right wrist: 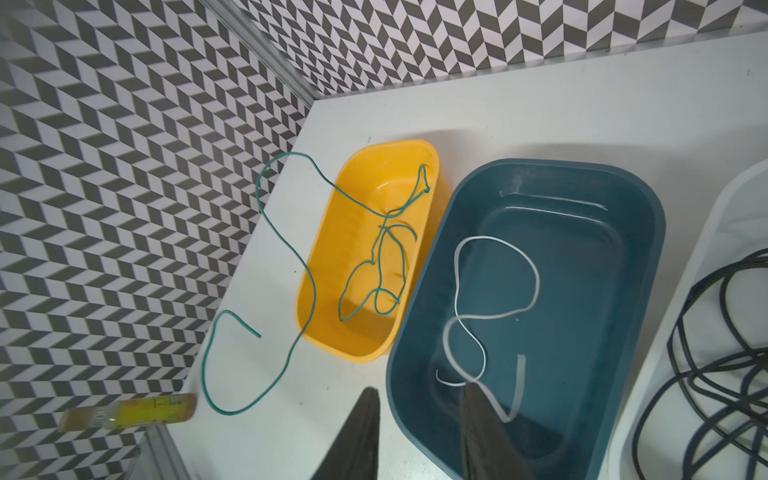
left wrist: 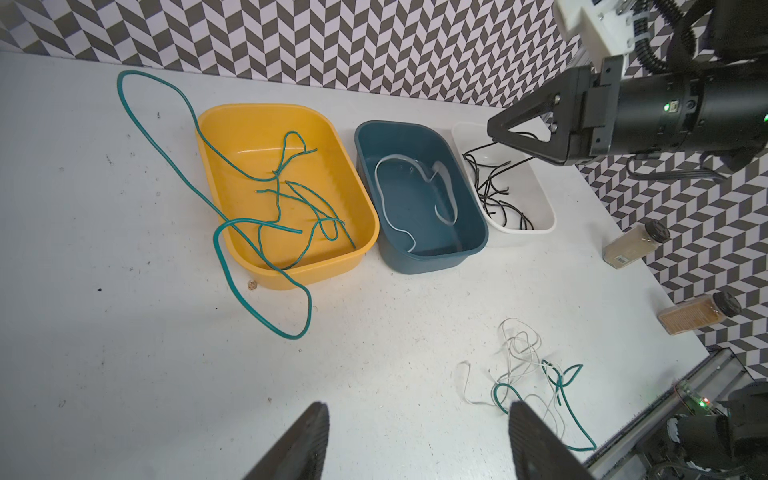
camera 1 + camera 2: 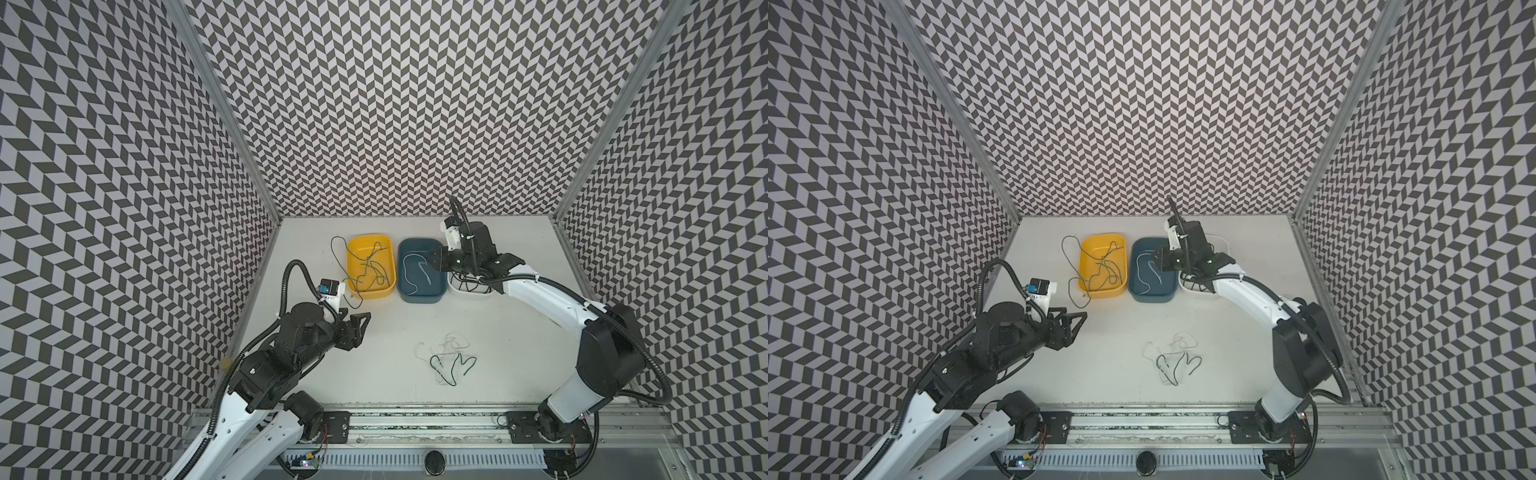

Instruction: Untangle the cables

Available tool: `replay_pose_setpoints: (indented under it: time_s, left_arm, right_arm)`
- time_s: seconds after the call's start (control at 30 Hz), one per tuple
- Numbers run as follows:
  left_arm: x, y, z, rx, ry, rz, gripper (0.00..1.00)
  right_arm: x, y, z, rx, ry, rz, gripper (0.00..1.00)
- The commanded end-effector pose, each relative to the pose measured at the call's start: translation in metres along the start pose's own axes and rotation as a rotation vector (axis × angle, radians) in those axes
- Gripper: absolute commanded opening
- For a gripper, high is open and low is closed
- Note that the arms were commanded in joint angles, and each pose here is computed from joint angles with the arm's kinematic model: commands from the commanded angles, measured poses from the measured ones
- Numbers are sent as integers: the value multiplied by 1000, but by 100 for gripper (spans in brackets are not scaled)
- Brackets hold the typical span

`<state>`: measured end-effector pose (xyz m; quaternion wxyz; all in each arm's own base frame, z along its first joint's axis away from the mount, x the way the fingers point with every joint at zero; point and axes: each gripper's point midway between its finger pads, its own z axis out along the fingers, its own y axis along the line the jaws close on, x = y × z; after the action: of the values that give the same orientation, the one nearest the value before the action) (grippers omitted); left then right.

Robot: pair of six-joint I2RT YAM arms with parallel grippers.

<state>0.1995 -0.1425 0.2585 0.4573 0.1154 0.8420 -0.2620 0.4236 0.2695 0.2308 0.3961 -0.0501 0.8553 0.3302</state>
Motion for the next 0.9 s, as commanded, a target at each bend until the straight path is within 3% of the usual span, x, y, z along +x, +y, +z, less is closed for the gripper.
replay_pose_setpoints:
  time_s: [0.0,0.2,0.57,0.87]
  left_arm:
    - [7,2,3,-6,29,6,70]
    - [9,2,6,-3,43,1,70]
    - [24,-10,23,70,150,-18,70]
    - [32,-15,31,97,200,-27,70]
  right_arm:
    - [-10,4,-13,16,-31,-2,40]
    - [0,19,-55,21,-4,-55,45]
    - [141,0,-142,24,110,33,53]
    - [227,7,-165,-17,198,39,54]
